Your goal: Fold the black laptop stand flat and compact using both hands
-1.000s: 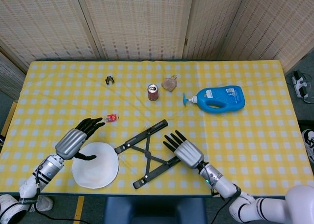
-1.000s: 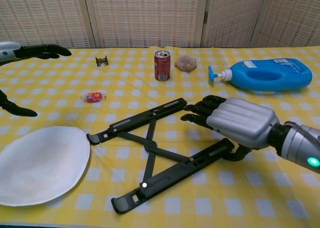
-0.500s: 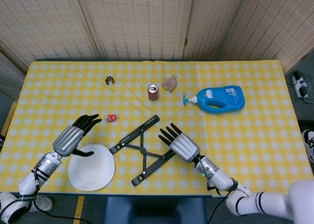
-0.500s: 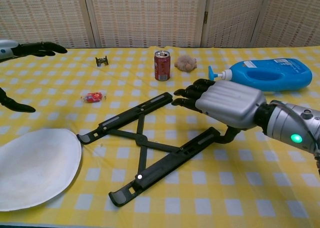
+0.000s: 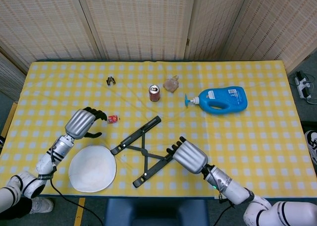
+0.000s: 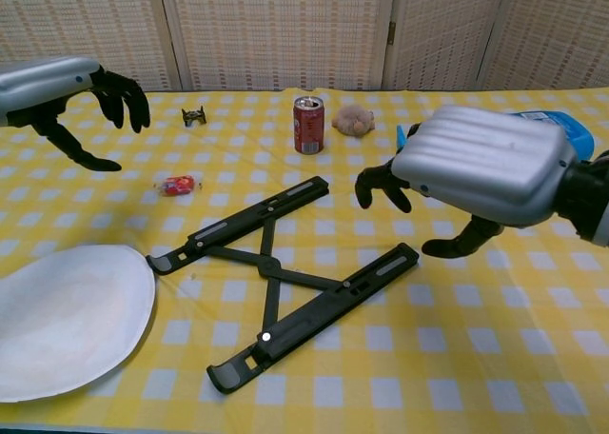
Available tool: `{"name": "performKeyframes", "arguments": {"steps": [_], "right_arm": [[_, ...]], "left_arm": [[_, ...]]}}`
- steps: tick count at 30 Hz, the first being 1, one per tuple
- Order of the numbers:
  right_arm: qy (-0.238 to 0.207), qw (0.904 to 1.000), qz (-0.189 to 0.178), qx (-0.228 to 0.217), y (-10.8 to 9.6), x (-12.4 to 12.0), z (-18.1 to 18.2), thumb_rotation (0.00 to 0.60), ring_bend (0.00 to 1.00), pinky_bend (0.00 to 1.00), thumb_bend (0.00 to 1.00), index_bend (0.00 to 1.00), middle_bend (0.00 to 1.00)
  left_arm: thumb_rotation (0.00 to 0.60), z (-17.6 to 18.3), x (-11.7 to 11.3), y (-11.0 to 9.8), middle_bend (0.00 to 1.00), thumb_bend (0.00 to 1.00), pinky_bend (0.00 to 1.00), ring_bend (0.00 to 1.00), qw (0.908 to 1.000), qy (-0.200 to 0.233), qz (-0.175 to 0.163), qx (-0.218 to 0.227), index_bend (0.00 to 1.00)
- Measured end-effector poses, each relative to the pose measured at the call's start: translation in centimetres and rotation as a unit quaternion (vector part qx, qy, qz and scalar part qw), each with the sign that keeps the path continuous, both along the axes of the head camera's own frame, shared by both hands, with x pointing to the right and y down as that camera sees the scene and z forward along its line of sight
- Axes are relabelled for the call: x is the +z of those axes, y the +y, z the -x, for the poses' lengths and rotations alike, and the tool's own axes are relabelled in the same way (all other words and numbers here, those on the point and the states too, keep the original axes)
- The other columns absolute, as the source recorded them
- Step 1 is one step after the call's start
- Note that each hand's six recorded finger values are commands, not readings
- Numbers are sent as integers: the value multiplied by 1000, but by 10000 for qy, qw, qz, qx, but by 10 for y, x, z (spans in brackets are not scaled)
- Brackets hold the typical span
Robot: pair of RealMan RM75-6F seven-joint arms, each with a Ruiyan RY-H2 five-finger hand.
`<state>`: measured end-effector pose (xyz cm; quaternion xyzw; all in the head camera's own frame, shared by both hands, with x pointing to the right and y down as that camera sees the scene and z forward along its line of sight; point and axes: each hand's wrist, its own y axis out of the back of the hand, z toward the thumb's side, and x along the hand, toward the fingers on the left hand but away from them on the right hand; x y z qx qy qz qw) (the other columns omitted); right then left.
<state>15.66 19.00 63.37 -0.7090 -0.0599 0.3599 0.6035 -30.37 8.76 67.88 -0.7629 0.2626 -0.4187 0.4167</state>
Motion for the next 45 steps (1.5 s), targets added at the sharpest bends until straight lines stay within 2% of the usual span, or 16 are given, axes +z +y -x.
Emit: {"name": "performKeyframes", "arguments": {"steps": [5,10,19,29,39,45], "right_arm": [[119,9999,-31,-62,8,4,1,600,771,729,266,571,775],[174,9998,33,-52,16,11,5,600,799,772,266,596,807],[308,9993,213,-80,24,26,11,600,797,772,265,600,807],[505,9981,348,-66,28,42,10,600,796,772,266,600,807],[588,9976,367,-42,28,56,12,600,796,772,266,600,807],[576,9979,305,-50,28,64,18,600,796,772,266,600,807]], "left_arm": [[600,-14,21,-7,796,127,698,714,9996,-182,-173,126,677],[600,-31,42,-5,859,93,737,765,9997,-186,-77,133,731],[600,-57,66,5,870,75,738,770,9995,-173,146,224,739],[600,-63,85,13,870,75,737,770,9977,-497,231,386,739],[600,-70,91,21,869,75,737,769,9977,-242,582,238,739],[600,-76,89,24,869,75,737,767,9976,-141,616,275,739]]}}
